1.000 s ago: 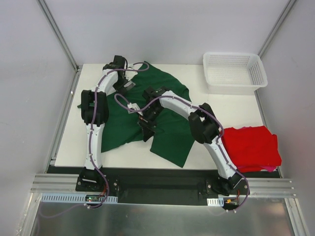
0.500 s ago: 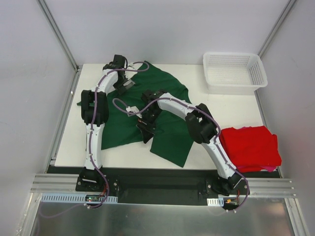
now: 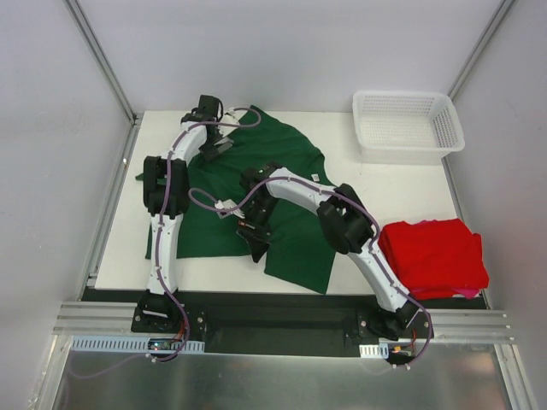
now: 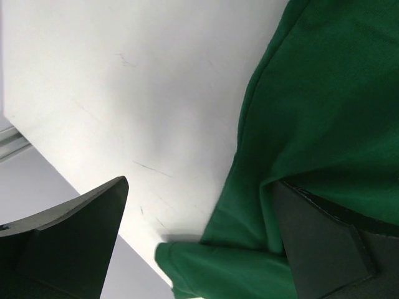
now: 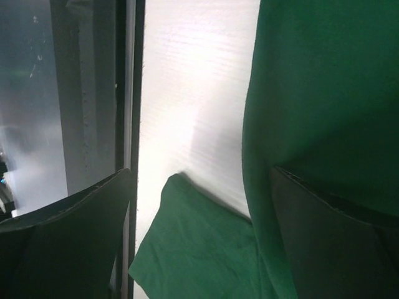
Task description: Fold and stack the t-shirts
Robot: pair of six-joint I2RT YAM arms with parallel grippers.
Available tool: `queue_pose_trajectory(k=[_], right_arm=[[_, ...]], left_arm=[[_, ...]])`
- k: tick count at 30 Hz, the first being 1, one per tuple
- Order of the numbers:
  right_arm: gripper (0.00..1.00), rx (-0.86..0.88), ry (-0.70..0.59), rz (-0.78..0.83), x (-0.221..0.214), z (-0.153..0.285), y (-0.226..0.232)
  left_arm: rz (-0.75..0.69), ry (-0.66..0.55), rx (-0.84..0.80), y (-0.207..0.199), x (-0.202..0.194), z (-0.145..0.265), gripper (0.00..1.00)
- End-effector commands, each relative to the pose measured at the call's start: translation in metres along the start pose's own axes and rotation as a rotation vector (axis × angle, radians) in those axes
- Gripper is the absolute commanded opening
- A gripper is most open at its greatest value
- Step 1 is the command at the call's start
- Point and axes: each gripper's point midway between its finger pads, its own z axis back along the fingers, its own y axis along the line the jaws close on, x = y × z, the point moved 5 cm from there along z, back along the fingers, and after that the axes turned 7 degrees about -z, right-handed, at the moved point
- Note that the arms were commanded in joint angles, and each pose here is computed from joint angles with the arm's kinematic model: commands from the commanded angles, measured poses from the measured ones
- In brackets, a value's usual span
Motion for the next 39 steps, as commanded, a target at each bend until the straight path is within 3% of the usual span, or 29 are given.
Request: queue_pose_trajectory(k=[1, 14, 18, 24, 28, 32, 39], right_arm=[[0.96, 0.053, 0.219, -0.1, -0.046, -0.018, 0.005], [0.96, 0.116, 0.279, -0.106, -0.054, -0.031, 0.017], [0.96, 0.099, 0.27, -0.106, -0.047, -0.03, 0.018], [0.96, 0.063, 0.264, -0.098, -0.04, -0.024, 0.017], [0.96, 0.027, 0.268, -0.093, -0.037, -0.019, 0.012], [0.96, -0.013, 0.208, -0.117, -0.028, -0.002, 0.007], [0.96, -0.197, -0.035, -0.147, 0.004, 0.049, -0.012]], left_arm=[[-0.031, -0.012, 0.109, 0.022, 0.009, 0.003, 0.99], [-0.074, 0.005, 0.221, 0.045, 0.004, -0.008, 0.99], [-0.05, -0.016, 0.242, 0.052, 0.007, 0.007, 0.99], [0.005, -0.071, 0.377, 0.09, 0.013, 0.085, 0.99], [0.076, -0.104, 0.487, 0.113, 0.002, 0.16, 0.99], [0.079, -0.021, 0.414, 0.08, -0.036, 0.171, 0.99], [0.422, 0.099, 0.127, 0.014, -0.113, 0.193, 0.99]])
